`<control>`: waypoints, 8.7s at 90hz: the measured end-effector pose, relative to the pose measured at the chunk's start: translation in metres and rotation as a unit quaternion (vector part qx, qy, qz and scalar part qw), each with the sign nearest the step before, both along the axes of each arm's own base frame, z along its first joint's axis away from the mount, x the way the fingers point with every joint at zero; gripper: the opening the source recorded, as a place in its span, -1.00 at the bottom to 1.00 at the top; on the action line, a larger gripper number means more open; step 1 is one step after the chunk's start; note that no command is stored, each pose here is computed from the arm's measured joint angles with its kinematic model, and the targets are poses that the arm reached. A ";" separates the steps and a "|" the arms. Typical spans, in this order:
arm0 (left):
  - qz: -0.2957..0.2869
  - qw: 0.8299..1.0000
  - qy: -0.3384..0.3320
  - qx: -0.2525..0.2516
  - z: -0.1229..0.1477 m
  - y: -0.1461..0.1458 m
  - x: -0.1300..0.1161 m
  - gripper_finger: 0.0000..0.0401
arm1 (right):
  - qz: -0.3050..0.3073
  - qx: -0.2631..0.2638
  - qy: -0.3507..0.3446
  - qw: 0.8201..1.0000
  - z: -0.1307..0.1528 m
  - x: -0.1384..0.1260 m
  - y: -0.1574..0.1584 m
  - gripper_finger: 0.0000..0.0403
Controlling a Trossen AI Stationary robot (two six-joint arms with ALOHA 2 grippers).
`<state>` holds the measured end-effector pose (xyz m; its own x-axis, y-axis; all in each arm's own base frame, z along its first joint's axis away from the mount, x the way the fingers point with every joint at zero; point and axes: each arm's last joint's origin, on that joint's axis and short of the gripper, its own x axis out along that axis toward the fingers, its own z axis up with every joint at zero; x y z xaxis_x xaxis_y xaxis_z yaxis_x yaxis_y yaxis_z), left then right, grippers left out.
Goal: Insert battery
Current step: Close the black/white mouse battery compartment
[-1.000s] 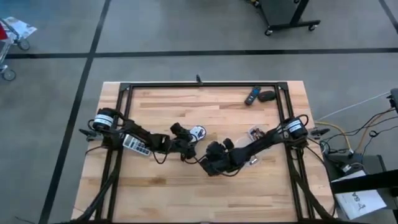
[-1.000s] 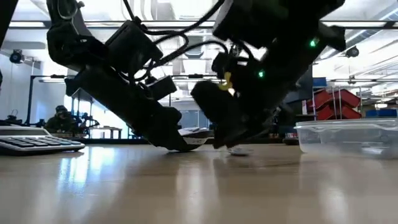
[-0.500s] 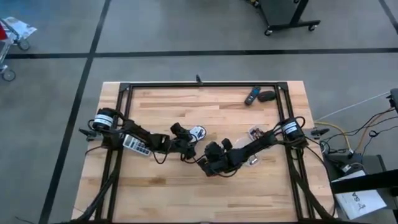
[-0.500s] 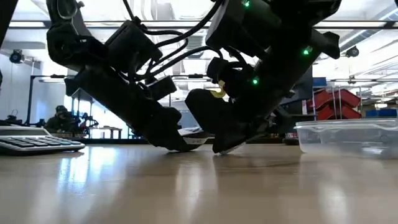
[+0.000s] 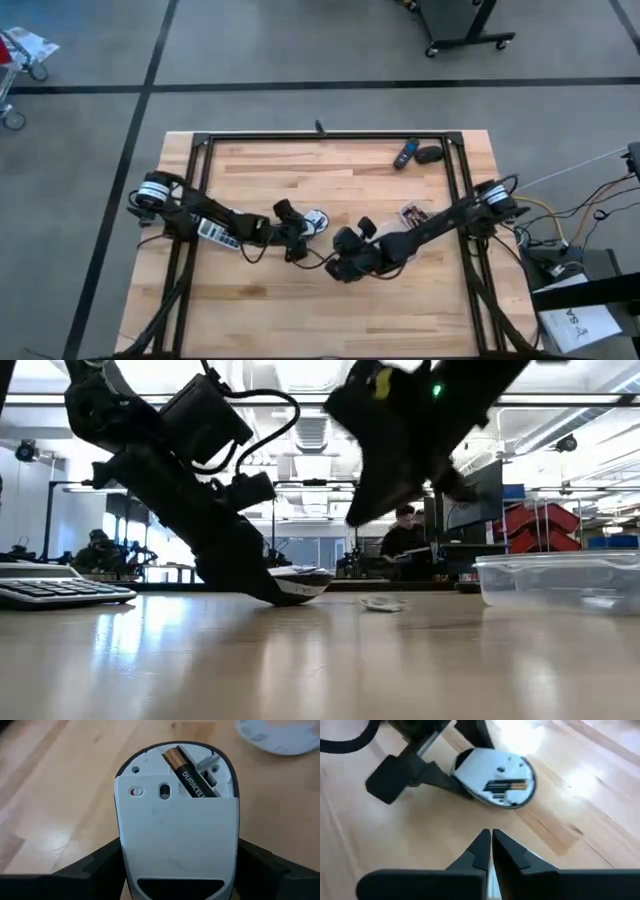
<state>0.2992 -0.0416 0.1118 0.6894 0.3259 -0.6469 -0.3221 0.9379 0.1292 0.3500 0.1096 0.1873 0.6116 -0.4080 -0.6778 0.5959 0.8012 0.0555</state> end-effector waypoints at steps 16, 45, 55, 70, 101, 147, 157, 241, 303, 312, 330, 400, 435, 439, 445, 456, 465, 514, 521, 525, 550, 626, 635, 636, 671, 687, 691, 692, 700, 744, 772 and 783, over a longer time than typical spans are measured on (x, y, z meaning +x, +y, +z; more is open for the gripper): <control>0.003 0.999 0.002 -0.032 0.000 -0.001 -0.001 0.38 | -0.034 0.030 -0.014 0.999 -0.004 -0.001 -0.003 -0.98; 0.008 0.998 0.005 -0.055 -0.002 -0.002 -0.002 0.42 | -0.103 0.080 -0.005 0.991 -0.046 0.010 -0.005 -0.56; 0.020 0.998 -0.002 -0.062 -0.001 -0.002 -0.001 0.42 | -0.105 0.071 0.006 0.992 -0.058 0.012 -0.006 -0.40; 0.027 0.997 -0.015 -0.071 0.000 -0.002 -0.001 0.42 | -0.109 0.049 0.006 0.993 -0.060 0.013 -0.010 -0.26; 0.026 0.997 -0.028 -0.069 0.002 -0.002 0.001 0.44 | -0.110 0.024 0.005 0.994 -0.062 0.012 -0.011 -0.31; 0.029 0.996 -0.045 -0.068 0.005 -0.002 0.004 0.45 | -0.113 -0.004 0.005 0.994 -0.084 0.019 -0.012 -0.20; 0.029 0.996 -0.046 -0.068 0.005 -0.002 0.004 0.46 | -0.093 -0.014 0.013 0.995 -0.084 0.020 -0.012 -0.17; 0.028 0.996 -0.050 -0.069 0.006 -0.002 0.004 0.48 | -0.031 -0.057 0.046 0.997 -0.078 0.018 -0.005 -1.00; 0.083 0.979 -0.101 -0.156 0.009 -0.004 0.007 0.49 | -0.110 0.065 -0.053 0.990 -0.030 0.024 0.011 -0.97; 0.088 0.975 -0.114 -0.167 0.011 -0.004 0.009 0.49 | -0.130 0.093 -0.042 0.986 -0.024 0.027 0.007 -0.85; 0.091 0.975 -0.113 -0.166 0.011 -0.004 0.008 0.50 | -0.155 0.137 -0.033 0.978 -0.020 0.028 0.005 -0.44; 0.098 0.980 -0.077 -0.154 0.005 0.000 0.004 0.50 | -0.170 0.122 0.020 0.978 -0.030 0.024 -0.009 -0.18; 0.081 0.981 -0.055 -0.170 0.003 -0.001 0.002 0.50 | -0.196 0.133 0.039 0.971 -0.047 0.026 -0.014 -0.15; 0.080 0.980 -0.055 -0.171 0.003 -0.001 0.002 0.50 | -0.189 0.128 0.045 0.973 -0.047 0.026 -0.015 -0.16; 0.080 0.980 -0.055 -0.171 0.003 -0.002 0.002 0.50 | -0.165 0.122 0.059 0.977 -0.047 0.026 -0.014 -0.18; 0.080 0.980 -0.056 -0.172 0.003 -0.002 0.002 0.51 | -0.145 0.120 0.082 0.979 -0.053 0.026 -0.014 -0.22; 0.079 0.980 -0.056 -0.172 0.003 -0.002 0.003 0.50 | -0.134 0.115 0.088 0.980 -0.057 0.028 -0.014 -0.23; 0.074 0.980 -0.052 -0.177 0.003 -0.002 0.002 0.49 | 0.124 0.045 0.173 0.976 -0.045 0.024 0.038 -0.18; 0.074 0.980 -0.052 -0.177 0.003 -0.002 0.002 0.50 | 0.114 0.035 0.159 0.980 -0.043 0.023 0.045 -0.19; 0.074 0.980 -0.052 -0.177 0.003 -0.002 0.002 0.51 | 0.105 0.026 0.148 0.983 -0.041 0.022 0.049 -0.19; 0.074 0.980 -0.052 -0.177 0.003 -0.002 0.002 0.50 | 0.000 -0.014 0.068 0.998 -0.048 0.017 0.066 -0.15; 0.062 0.983 -0.047 -0.166 0.003 -0.002 0.002 0.50 | -0.076 -0.012 0.048 0.996 -0.074 0.018 0.065 -0.96; 0.060 0.984 -0.046 -0.164 0.003 -0.002 0.002 0.51 | -0.055 -0.022 0.055 0.997 -0.067 0.017 0.065 -0.99; 0.060 0.984 -0.046 -0.164 0.003 -0.002 0.002 0.51 | -0.052 -0.023 0.056 0.997 -0.066 0.017 0.065 -0.99; 0.055 0.985 -0.044 -0.159 0.003 -0.002 0.002 0.50 | -0.012 -0.052 0.054 0.997 -0.049 0.015 0.069 -1.00; 0.049 0.986 -0.041 -0.153 0.003 -0.003 0.002 0.51 | -0.006 -0.057 0.054 0.997 -0.047 0.015 0.069 -1.00; 0.049 0.986 -0.041 -0.153 0.003 -0.003 0.002 0.51 | -0.006 -0.057 0.054 0.997 -0.046 0.015 0.069 -1.00; 0.049 0.986 -0.041 -0.153 0.003 -0.003 0.002 0.51 | -0.006 -0.057 0.054 0.997 -0.046 0.015 0.069 -1.00; 0.048 0.986 -0.041 -0.153 0.003 -0.003 0.002 0.50 | -0.006 -0.053 0.048 0.997 -0.041 0.014 0.069 -1.00; -0.003 0.992 -0.023 -0.124 0.003 -0.010 0.001 0.49 | -0.047 0.023 -0.041 0.998 0.037 0.003 0.035 -1.00; 0.003 0.992 -0.012 -0.123 0.001 -0.010 -0.001 0.50 | -0.029 0.068 -0.073 0.995 0.023 0.016 -0.022 -1.00; 0.006 0.993 -0.012 -0.121 0.001 -0.009 -0.001 0.49 | -0.026 0.076 -0.112 0.990 0.020 0.010 -0.041 -1.00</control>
